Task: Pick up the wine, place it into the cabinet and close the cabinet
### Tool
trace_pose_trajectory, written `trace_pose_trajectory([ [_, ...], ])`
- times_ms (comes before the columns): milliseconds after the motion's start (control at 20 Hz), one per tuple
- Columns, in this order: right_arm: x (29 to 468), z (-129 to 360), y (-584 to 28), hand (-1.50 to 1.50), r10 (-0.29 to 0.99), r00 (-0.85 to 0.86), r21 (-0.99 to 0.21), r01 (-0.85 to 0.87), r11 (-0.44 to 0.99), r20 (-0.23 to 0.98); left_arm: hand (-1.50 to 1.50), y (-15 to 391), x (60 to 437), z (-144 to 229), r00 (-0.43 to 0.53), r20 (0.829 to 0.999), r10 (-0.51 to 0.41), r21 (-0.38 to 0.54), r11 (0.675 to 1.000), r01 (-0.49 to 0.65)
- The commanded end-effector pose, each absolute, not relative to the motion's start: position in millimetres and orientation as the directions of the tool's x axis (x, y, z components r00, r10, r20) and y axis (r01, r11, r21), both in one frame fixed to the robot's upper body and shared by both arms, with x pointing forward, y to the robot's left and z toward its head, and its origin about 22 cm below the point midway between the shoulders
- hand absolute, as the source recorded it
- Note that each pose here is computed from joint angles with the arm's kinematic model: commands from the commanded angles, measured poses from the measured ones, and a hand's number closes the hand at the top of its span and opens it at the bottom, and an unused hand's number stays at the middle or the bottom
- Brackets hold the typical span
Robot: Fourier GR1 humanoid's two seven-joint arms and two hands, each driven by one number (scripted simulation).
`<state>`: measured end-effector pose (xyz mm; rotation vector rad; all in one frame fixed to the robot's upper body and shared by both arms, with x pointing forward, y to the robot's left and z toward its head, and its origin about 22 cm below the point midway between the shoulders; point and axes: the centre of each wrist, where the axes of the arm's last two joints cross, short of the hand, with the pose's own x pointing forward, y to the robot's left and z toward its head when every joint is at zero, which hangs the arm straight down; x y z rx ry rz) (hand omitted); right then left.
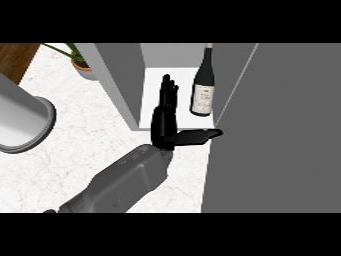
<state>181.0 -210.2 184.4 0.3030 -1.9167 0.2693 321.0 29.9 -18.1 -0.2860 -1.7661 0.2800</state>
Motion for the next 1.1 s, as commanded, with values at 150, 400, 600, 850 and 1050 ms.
trace_pose_trajectory([
  [150,175,179,-211,-1.5,-0.081,-0.35,-0.037,-0.318,0.947,0.933,-1.5,40,296,-4,-0.229,0.908,0.351,-0.334,0.936,0.11],
  [400,173,182,-215,-1.5,-0.045,-0.361,-0.071,-0.301,0.951,0.931,-1.5,71,271,-15,-0.235,0.903,0.359,-0.32,0.929,0.186],
  [600,175,194,-218,-1.5,-0.041,-0.371,-0.071,-0.282,0.957,0.928,-1.5,95,253,0,-0.236,0.903,0.359,-0.307,0.923,0.231],
  [850,160,183,-238,1.5,-0.036,-0.35,-0.121,-0.415,0.902,0.936,-1.5,119,229,11,-0.219,0.899,0.378,-0.313,0.907,0.283],
  [1050,157,188,-226,1.5,0.042,-0.39,-0.231,-0.452,0.862,0.92,-1.5,143,225,31,-0.224,0.896,0.384,-0.292,0.888,0.355],
])
